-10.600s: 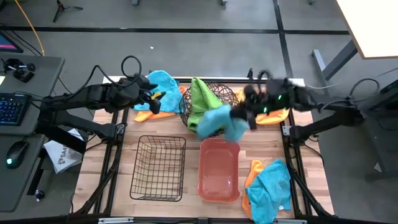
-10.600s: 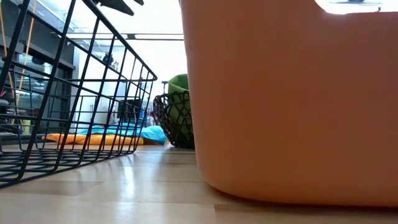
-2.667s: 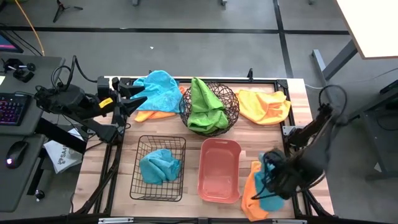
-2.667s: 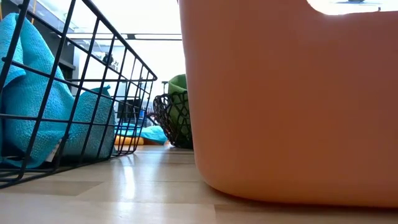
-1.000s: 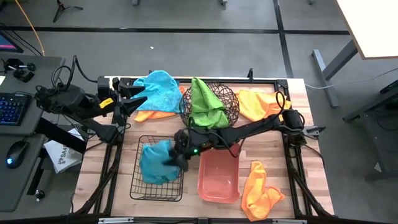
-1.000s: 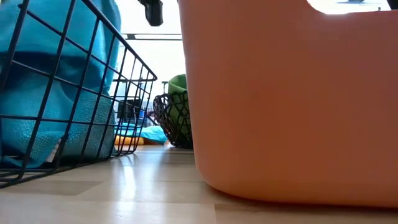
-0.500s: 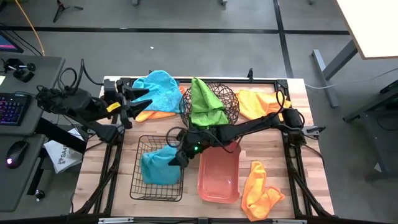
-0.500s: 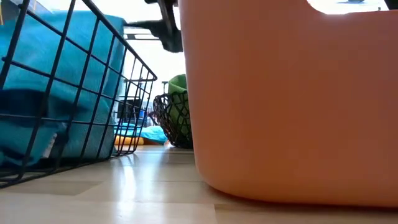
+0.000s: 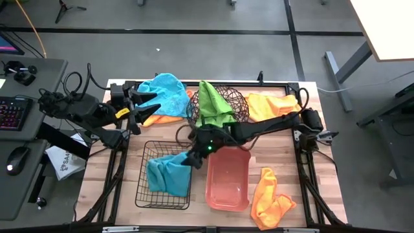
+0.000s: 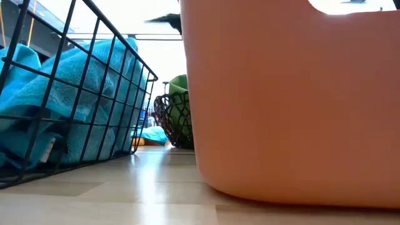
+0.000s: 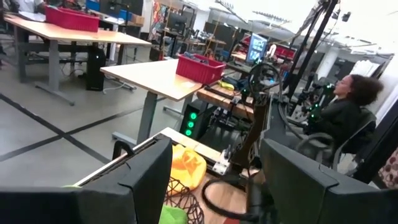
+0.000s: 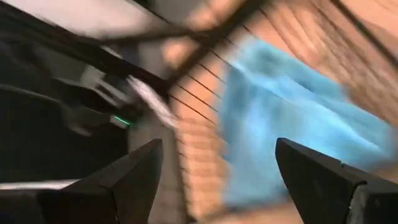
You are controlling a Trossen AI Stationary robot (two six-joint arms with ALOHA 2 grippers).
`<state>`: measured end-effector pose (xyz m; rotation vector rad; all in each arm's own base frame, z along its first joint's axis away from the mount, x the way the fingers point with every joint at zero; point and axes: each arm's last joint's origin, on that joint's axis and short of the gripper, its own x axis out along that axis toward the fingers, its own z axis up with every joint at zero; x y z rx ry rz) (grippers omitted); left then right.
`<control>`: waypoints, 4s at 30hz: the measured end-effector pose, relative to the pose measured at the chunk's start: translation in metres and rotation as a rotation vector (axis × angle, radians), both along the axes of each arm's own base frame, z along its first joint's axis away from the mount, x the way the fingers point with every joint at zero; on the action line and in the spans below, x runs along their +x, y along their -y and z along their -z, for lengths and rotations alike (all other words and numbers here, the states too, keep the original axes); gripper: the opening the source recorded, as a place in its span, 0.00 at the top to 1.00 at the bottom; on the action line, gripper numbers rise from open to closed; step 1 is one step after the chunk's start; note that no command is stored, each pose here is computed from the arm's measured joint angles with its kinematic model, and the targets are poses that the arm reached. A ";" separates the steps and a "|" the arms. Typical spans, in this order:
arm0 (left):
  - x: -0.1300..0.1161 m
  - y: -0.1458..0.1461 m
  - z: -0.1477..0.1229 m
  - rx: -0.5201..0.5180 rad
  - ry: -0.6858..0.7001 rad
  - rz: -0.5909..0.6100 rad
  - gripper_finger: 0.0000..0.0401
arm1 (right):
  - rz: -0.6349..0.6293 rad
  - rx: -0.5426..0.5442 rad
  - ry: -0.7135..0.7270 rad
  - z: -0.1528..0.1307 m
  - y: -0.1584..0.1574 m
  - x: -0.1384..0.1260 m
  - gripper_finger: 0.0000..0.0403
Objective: Sort microfiber towel by color & place in baskets
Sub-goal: Put the blue microfiber towel into the black wire basket
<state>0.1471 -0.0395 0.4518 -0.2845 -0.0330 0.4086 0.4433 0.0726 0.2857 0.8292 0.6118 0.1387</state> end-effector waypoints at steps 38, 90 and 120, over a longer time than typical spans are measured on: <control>0.080 -0.136 0.141 -0.380 -1.073 -0.390 0.42 | 0.659 -0.640 -0.561 -0.113 0.064 -0.230 0.24; 0.000 -0.241 0.293 -0.885 -0.993 -0.485 0.42 | 0.710 -0.648 -0.493 -0.120 0.115 -0.214 0.24; -0.020 -0.214 0.165 -0.529 -0.685 -0.478 1.00 | 0.714 -0.667 -0.497 -0.120 0.115 -0.215 0.24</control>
